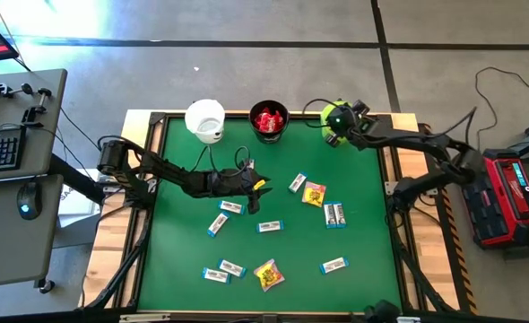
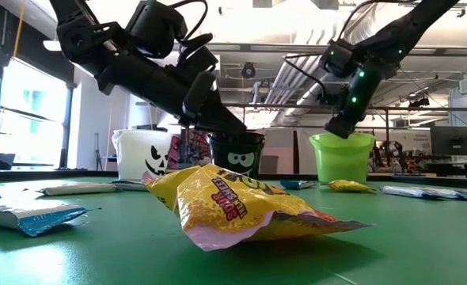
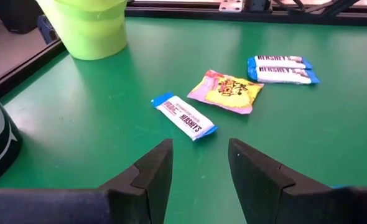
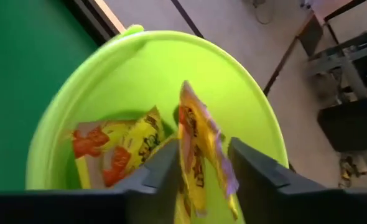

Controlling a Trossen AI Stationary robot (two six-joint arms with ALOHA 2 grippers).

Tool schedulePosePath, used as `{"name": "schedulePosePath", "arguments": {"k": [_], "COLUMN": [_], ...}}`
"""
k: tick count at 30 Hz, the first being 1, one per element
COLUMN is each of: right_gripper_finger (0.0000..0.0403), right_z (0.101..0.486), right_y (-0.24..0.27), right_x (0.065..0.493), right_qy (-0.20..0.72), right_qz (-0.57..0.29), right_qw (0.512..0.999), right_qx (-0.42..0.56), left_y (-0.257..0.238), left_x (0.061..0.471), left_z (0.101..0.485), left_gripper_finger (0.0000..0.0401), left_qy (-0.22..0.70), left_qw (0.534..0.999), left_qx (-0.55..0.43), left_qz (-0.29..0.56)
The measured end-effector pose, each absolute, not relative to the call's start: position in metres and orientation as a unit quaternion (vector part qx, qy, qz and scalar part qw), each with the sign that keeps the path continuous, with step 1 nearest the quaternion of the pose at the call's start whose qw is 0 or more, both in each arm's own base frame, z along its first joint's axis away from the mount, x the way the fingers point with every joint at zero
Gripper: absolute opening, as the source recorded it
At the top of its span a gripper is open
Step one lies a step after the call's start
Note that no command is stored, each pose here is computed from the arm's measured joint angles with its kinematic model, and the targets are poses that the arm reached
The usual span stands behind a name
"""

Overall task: Sort candy by brand, put in halloween buckets
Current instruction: Put the yellow candy into the green bucket

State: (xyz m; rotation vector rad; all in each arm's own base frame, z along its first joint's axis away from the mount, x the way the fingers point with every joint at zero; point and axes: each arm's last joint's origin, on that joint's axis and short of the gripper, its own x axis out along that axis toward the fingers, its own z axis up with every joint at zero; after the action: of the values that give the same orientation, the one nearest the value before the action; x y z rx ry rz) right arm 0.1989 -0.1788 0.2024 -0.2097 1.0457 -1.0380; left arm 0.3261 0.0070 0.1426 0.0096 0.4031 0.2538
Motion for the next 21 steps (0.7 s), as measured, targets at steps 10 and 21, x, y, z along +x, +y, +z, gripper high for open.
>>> {"name": "schedulePosePath", "arguments": {"k": [10, 21], "right_gripper_finger": [0.0177, 0.002], "right_z": [0.263, 0.243], "right_y": [-0.167, -0.113], "right_x": [0.201, 0.221], "right_qy": [0.416, 0.256], "right_qz": [-0.436, -0.324], "right_qw": [0.798, 0.911], "right_qx": [-0.005, -0.021], "left_y": [0.007, -0.015], "left_x": [0.325, 0.311], "left_z": [0.141, 0.153], "left_gripper_finger": [0.0149, 0.0127], "left_qy": [0.212, 0.27], "left_qw": [0.97, 0.961], "left_qx": [0.019, 0.051], "left_qz": [0.117, -0.039]}}
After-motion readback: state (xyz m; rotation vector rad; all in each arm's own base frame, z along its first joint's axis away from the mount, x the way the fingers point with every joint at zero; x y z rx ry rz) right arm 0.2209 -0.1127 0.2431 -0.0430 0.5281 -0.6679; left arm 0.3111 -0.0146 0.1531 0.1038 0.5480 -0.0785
